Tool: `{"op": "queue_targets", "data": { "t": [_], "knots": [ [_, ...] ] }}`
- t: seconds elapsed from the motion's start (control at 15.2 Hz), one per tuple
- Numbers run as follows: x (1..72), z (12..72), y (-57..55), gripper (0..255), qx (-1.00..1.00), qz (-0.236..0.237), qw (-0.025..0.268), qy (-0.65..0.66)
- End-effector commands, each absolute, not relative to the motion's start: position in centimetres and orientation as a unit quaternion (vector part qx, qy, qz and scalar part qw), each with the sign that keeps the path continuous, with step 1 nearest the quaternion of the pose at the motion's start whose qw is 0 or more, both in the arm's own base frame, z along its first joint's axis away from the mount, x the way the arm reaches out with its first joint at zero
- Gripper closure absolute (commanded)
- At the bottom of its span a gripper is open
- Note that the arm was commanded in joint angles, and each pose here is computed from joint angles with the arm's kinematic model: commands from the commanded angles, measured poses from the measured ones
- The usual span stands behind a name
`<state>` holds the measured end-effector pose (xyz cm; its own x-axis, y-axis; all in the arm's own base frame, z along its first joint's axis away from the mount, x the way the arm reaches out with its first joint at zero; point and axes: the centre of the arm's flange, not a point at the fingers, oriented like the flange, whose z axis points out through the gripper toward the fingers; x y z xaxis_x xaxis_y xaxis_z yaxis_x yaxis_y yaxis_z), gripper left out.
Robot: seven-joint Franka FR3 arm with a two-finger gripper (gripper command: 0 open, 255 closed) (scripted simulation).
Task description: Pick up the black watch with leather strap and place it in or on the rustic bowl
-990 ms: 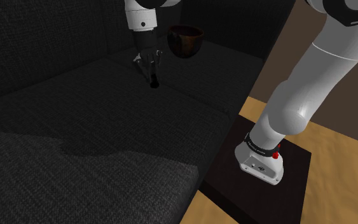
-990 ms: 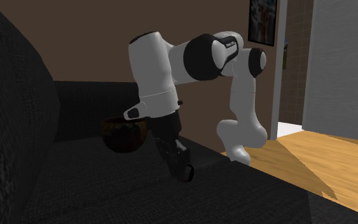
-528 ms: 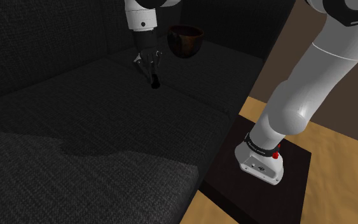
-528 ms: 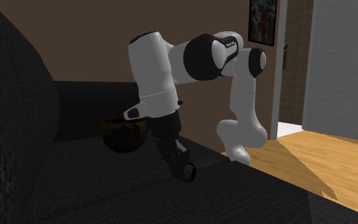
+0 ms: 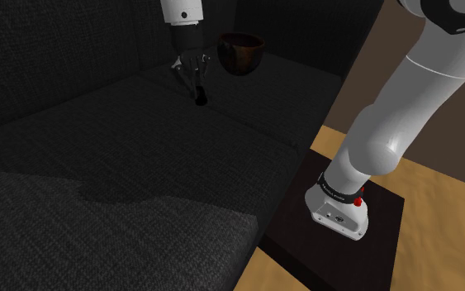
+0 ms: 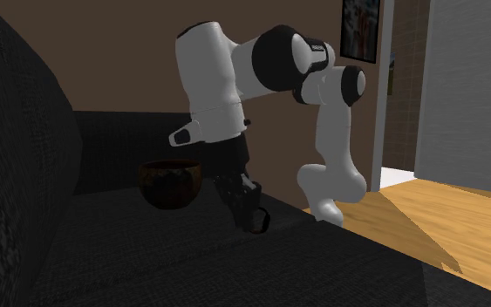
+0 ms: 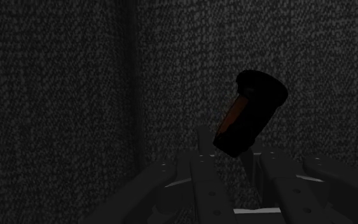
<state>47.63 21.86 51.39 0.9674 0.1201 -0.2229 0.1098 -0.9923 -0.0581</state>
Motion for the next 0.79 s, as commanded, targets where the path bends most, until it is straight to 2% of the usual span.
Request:
{"op": "queue_targets", "data": {
  "t": [0.0, 0.73],
  "knots": [
    [47.6, 52.5, 21.6, 255, -0.992, 0.114, 0.023, -0.058],
    [47.6, 58.3, 21.6, 255, -0.992, 0.114, 0.023, -0.058]
  ]
}}
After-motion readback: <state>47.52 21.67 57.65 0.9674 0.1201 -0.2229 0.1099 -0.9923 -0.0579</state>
